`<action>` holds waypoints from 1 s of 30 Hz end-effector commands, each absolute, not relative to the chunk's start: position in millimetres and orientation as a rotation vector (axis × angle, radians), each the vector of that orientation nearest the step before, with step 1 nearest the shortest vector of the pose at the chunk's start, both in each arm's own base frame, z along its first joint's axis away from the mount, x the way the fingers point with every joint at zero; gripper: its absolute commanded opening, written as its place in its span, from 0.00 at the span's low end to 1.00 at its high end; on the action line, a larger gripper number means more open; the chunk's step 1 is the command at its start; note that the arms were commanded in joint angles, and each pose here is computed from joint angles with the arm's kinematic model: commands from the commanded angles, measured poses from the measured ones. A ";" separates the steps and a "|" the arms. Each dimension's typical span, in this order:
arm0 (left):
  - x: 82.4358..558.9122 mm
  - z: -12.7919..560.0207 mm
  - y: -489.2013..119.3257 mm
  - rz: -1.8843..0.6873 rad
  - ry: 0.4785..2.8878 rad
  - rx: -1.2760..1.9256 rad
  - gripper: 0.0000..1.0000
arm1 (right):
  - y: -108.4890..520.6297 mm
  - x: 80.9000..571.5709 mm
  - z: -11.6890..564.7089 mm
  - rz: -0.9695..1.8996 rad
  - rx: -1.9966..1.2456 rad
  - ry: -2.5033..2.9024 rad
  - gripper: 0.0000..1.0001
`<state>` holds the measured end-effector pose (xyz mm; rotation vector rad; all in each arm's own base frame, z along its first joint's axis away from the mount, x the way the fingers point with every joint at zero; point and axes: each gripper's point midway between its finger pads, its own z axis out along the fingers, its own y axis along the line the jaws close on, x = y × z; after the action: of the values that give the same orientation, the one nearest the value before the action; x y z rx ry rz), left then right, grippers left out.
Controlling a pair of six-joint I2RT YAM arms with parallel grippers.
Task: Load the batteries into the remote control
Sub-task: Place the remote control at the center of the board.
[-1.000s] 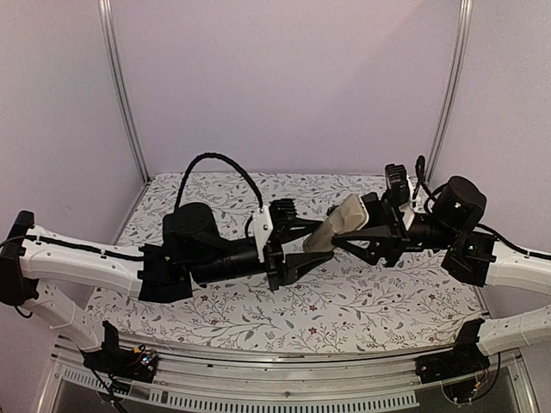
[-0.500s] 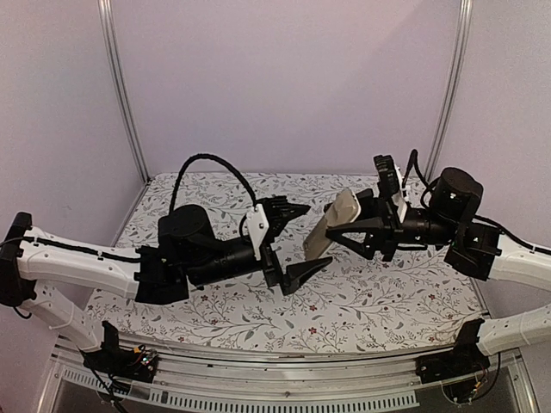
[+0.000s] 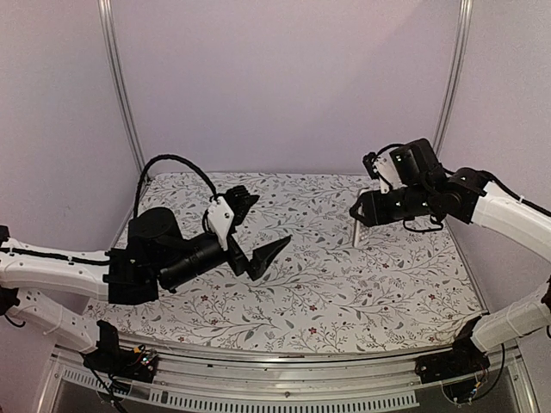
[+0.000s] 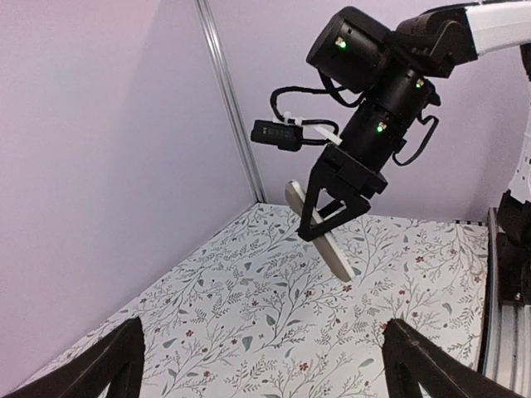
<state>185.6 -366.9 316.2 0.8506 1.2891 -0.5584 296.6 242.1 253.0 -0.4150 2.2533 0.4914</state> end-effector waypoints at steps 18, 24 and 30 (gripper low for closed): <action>208.6 275.2 -354.9 -0.393 1.486 0.887 1.00 | 90.4 307.5 29.3 -0.153 0.052 3.153 0.23; 215.5 272.6 -348.6 -0.345 1.508 0.866 1.00 | 84.0 312.4 3.9 -0.165 0.070 3.226 0.35; 224.0 267.9 -344.8 -0.314 1.536 0.847 1.00 | 82.1 320.6 -1.1 -0.198 0.065 3.218 0.58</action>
<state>212.4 -351.0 264.1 0.8903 1.5096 -0.3430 308.8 83.1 13.4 0.0692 3.2375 -0.1742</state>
